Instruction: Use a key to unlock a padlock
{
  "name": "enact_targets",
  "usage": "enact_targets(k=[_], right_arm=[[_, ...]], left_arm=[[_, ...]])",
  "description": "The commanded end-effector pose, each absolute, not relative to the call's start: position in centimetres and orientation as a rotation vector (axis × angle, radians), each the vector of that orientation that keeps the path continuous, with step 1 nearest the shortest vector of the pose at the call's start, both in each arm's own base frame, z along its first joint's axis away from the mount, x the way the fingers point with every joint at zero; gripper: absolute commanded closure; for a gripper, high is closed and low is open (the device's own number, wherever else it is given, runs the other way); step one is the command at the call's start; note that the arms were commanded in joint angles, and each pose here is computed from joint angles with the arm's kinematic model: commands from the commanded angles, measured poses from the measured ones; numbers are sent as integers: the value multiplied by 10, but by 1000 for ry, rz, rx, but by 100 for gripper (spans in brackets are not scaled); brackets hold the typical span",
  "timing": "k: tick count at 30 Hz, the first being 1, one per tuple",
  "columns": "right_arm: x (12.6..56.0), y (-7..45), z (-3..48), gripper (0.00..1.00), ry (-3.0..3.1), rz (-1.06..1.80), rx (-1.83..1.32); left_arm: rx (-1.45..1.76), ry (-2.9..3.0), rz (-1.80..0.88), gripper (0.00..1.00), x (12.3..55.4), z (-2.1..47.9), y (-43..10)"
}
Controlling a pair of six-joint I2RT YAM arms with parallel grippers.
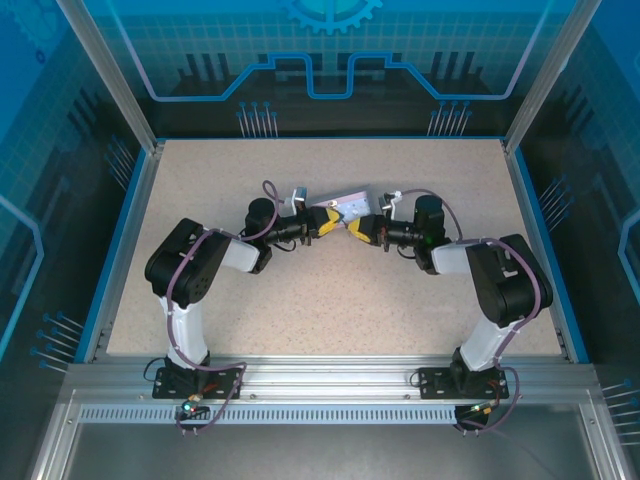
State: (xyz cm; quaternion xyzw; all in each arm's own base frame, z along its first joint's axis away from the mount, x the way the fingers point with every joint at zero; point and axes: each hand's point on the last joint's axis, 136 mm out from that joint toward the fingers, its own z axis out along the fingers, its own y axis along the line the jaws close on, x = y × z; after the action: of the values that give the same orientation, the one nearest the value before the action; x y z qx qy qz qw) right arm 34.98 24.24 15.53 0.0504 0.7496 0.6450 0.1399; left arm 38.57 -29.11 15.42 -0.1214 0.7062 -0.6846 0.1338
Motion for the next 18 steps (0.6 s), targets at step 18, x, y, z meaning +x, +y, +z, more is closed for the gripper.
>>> enact_targets(k=[18], right_arm=[[357, 245, 155, 100, 2153, 1869, 131]], left_arm=[[-312, 2024, -2018, 100, 387, 162, -292]])
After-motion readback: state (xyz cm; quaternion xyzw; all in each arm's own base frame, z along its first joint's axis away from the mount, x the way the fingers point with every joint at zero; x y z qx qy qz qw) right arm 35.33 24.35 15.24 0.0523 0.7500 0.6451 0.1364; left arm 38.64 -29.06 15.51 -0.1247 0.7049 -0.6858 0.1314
